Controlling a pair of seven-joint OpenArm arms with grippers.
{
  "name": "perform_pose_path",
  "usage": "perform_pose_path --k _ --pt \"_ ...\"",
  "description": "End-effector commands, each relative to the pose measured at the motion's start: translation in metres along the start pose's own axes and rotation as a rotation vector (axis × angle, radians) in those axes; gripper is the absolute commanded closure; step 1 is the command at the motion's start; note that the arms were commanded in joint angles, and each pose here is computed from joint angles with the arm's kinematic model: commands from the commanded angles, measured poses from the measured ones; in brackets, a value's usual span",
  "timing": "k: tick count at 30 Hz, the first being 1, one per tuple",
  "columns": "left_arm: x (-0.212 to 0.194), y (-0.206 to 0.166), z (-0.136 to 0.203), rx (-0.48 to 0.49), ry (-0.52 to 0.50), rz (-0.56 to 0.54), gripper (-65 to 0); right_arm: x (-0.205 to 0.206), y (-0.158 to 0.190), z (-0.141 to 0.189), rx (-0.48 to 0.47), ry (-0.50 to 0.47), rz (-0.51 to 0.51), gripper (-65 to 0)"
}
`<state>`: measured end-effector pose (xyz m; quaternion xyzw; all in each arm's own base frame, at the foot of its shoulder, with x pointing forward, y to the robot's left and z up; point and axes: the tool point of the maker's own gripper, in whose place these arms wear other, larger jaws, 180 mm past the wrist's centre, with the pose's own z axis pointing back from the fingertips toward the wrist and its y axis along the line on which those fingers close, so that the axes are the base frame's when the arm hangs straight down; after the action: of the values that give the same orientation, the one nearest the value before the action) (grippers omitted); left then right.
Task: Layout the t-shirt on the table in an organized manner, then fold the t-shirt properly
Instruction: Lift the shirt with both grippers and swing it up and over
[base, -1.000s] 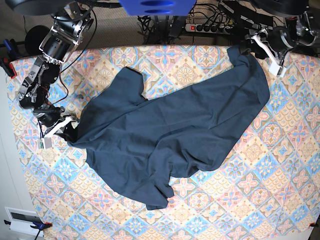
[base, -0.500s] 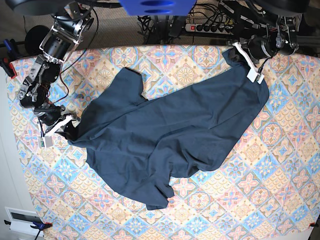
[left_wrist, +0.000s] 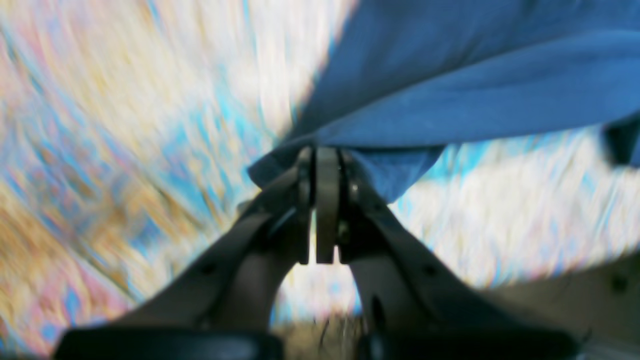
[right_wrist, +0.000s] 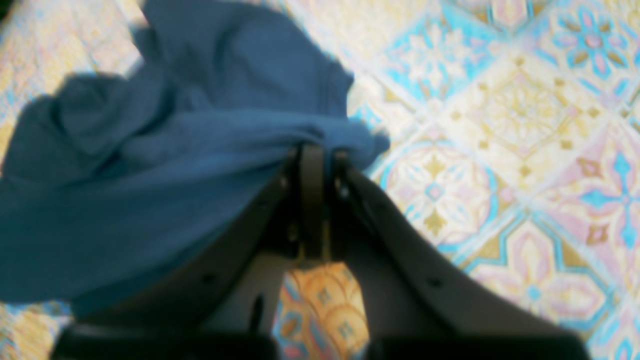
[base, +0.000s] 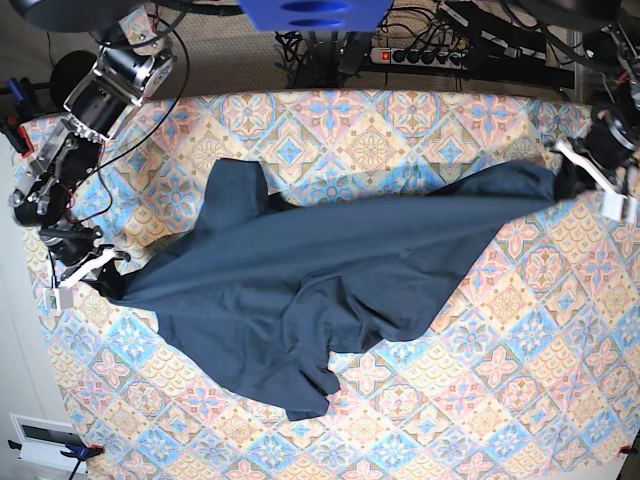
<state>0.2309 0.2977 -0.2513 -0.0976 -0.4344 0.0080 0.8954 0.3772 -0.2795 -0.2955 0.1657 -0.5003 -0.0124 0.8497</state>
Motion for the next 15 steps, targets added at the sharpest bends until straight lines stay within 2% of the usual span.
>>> perform_pose_path --k 1,11,15 --pt "0.024 -0.002 0.005 -0.012 -0.080 -0.017 0.0 0.042 0.000 0.010 0.021 -0.125 0.029 -0.4" --pt "0.135 -0.034 0.003 -0.135 -0.427 -0.034 0.0 0.125 0.006 0.031 0.095 -0.312 0.073 -0.4" --pt "0.176 -0.055 -0.005 -0.167 -0.510 -0.081 0.0 0.170 0.026 0.027 0.133 -0.347 0.165 -0.4"
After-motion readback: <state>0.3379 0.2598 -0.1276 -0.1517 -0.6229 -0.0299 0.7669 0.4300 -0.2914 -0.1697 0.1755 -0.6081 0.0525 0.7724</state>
